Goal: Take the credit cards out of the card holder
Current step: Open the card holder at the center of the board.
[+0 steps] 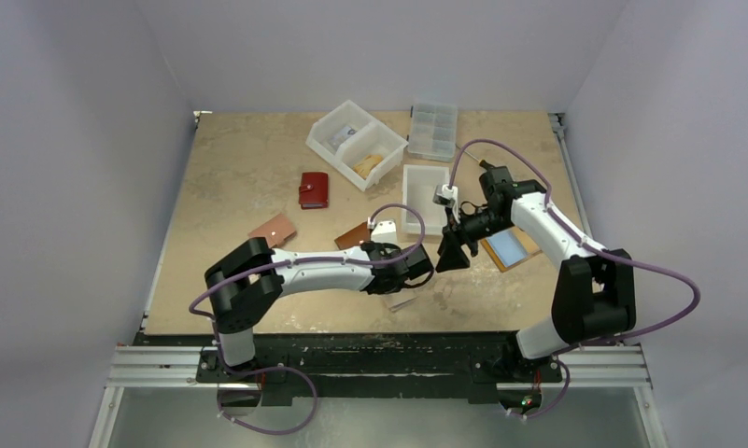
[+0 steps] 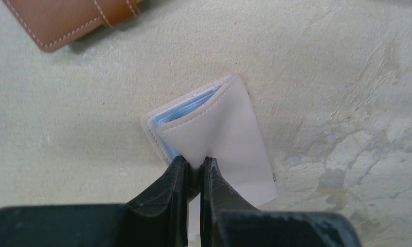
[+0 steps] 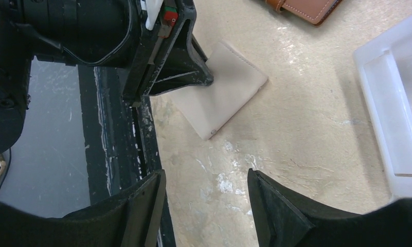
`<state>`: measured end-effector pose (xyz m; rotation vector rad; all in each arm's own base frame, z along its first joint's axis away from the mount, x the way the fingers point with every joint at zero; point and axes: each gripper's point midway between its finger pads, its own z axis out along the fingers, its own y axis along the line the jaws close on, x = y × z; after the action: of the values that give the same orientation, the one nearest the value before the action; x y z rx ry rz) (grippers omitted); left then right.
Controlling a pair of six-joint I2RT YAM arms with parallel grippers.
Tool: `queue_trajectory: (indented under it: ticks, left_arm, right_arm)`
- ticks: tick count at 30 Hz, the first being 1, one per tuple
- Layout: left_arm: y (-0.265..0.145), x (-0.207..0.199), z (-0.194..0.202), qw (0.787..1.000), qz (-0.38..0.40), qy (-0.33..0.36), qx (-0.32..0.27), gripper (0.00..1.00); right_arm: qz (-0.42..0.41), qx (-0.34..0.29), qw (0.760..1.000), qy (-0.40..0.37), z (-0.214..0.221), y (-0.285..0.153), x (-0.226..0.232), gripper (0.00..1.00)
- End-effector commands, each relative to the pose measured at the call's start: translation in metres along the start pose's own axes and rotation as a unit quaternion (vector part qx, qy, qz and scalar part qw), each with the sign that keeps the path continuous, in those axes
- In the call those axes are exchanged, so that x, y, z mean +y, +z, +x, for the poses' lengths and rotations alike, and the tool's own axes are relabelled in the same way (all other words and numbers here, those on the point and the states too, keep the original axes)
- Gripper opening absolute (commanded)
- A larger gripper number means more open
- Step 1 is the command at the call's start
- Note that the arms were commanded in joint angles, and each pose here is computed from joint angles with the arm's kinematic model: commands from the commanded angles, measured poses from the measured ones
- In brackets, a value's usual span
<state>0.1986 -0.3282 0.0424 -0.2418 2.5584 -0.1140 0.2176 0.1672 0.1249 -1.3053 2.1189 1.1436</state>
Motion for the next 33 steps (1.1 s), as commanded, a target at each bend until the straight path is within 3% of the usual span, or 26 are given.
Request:
queue_trajectory:
  ticks: [1, 5, 8, 15, 20, 23, 27, 33]
  left_arm:
    - [-0.007, 0.004, -0.024, 0.994, 0.014, 0.095, -0.049, 0.01]
    - [-0.011, -0.003, -0.034, 0.985, 0.051, 0.15, -0.069, 0.01]
    - [-0.017, -0.013, -0.037, 0.976, 0.117, 0.17, -0.075, 0.12]
    - [-0.023, -0.022, -0.044, 0.955, 0.249, 0.148, -0.063, 0.2]
    - [-0.016, -0.006, -0.048, 0.963, 0.215, 0.15, -0.067, 0.44]
    - [-0.016, 0.006, -0.052, 0.968, 0.189, 0.146, -0.077, 0.53]
    - [-0.023, 0.018, -0.062, 0.971, 0.167, 0.14, -0.093, 0.53]
    - [-0.041, 0.01, -0.056, 0.971, 0.171, 0.138, -0.097, 0.42]
  right_arm:
    - [-0.032, -0.01, 0.999, -0.035, -0.014, 0.004, 0.013, 0.68]
    - [-0.031, 0.0, 0.998, -0.05, -0.015, 0.014, 0.015, 0.69]
    - [-0.018, 0.001, 0.999, -0.048, -0.015, 0.018, 0.012, 0.69]
    - [0.001, -0.003, 1.0, -0.031, -0.016, 0.021, 0.002, 0.7]
    - [0.003, -0.004, 1.0, -0.029, -0.016, 0.022, 0.001, 0.7]
    - [0.002, -0.003, 1.0, -0.029, -0.016, 0.022, 0.001, 0.7]
    - [0.004, -0.002, 1.0, -0.03, -0.015, 0.022, 0.001, 0.7]
    - [0.005, 0.0, 1.0, -0.03, -0.015, 0.021, 0.0, 0.69]
